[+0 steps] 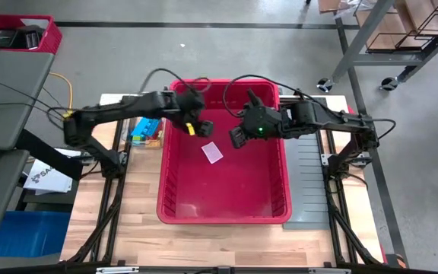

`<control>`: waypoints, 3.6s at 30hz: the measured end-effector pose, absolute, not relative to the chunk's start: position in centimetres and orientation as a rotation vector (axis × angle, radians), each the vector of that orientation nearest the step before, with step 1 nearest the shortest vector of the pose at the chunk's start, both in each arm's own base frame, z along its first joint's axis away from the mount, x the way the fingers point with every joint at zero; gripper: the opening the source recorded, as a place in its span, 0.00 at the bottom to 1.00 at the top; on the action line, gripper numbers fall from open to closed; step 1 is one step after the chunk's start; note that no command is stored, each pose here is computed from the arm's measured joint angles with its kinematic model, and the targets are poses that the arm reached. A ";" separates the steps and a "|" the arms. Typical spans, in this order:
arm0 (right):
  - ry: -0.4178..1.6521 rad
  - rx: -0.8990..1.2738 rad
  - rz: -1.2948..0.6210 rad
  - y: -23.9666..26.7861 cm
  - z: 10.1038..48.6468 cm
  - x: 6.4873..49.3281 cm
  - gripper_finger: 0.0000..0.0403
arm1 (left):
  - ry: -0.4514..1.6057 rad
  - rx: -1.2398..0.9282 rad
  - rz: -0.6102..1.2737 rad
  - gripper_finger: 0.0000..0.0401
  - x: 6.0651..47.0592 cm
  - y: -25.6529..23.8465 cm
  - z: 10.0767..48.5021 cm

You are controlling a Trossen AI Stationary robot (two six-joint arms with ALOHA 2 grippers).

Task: Sort Items/Unsort Items

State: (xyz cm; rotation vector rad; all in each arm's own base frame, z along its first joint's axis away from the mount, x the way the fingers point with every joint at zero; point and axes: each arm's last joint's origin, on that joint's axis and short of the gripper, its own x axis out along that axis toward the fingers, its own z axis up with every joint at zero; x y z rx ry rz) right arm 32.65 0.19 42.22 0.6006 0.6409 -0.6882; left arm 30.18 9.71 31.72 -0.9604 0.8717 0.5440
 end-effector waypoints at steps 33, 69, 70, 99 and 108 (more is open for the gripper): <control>0.684 0.618 -0.656 0.3 42.0 32.5 0.15 | 1.008 -1.322 1.161 0.46 35.0 9.4 17.6; 0.668 0.633 -0.666 0.3 42.1 32.6 0.15 | 0.683 -1.475 1.069 0.01 37.4 9.8 13.0; 0.668 0.633 -0.666 0.3 42.1 32.6 0.15 | 0.672 -1.477 1.054 0.00 37.4 9.8 13.2; 0.601 0.649 -0.663 -0.1 42.5 33.0 0.15 | 0.148 -0.724 1.184 0.00 12.9 7.1 38.9; 0.564 0.674 -0.661 -0.2 42.8 33.2 0.15 | 0.663 -0.485 1.501 0.00 10.2 8.4 34.6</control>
